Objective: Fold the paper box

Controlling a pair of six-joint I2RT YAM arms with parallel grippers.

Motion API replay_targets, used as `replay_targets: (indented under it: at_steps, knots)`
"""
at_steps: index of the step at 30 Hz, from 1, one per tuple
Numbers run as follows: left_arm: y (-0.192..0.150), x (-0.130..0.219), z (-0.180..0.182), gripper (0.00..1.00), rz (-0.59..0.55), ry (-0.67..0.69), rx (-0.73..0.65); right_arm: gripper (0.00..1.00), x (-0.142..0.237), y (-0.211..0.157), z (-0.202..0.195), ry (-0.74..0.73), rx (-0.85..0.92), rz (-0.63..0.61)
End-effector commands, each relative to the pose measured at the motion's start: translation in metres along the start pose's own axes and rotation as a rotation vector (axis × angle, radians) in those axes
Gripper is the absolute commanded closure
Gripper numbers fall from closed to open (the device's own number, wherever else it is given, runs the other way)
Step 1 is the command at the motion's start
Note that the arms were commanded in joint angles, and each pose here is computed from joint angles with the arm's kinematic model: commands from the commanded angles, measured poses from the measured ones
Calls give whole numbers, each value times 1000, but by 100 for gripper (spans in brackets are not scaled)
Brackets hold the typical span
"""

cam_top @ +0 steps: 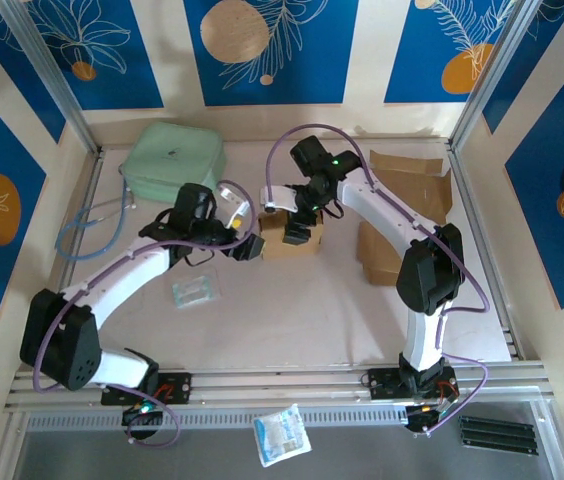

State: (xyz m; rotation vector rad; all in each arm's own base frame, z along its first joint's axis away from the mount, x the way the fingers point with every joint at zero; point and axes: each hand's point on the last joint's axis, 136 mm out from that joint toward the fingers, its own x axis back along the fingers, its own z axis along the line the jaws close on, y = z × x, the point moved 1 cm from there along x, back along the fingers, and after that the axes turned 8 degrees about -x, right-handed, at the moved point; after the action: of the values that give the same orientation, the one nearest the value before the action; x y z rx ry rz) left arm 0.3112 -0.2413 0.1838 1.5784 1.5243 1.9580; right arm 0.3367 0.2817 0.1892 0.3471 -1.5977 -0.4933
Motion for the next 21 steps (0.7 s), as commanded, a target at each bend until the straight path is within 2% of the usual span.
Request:
replay_targets:
  at_steps: [1, 5, 11, 17, 21]
  knots:
    - [23, -5, 5, 10, -38, 97, -130, 24, 13, 10, 1, 2, -37, -51]
    - [31, -8, 14, 16, -61, 177, -165, 35, 10, 8, 1, 23, -59, -53]
    - [42, 2, 13, 17, -92, 191, -170, 37, 8, 5, 0, 21, -65, -51]
    - [33, 1, 24, 20, -37, 260, -206, 43, 8, 7, -1, 24, -68, -58]
    - [32, -3, 30, 26, -19, 289, -207, 46, 7, 6, -2, 24, -73, -52]
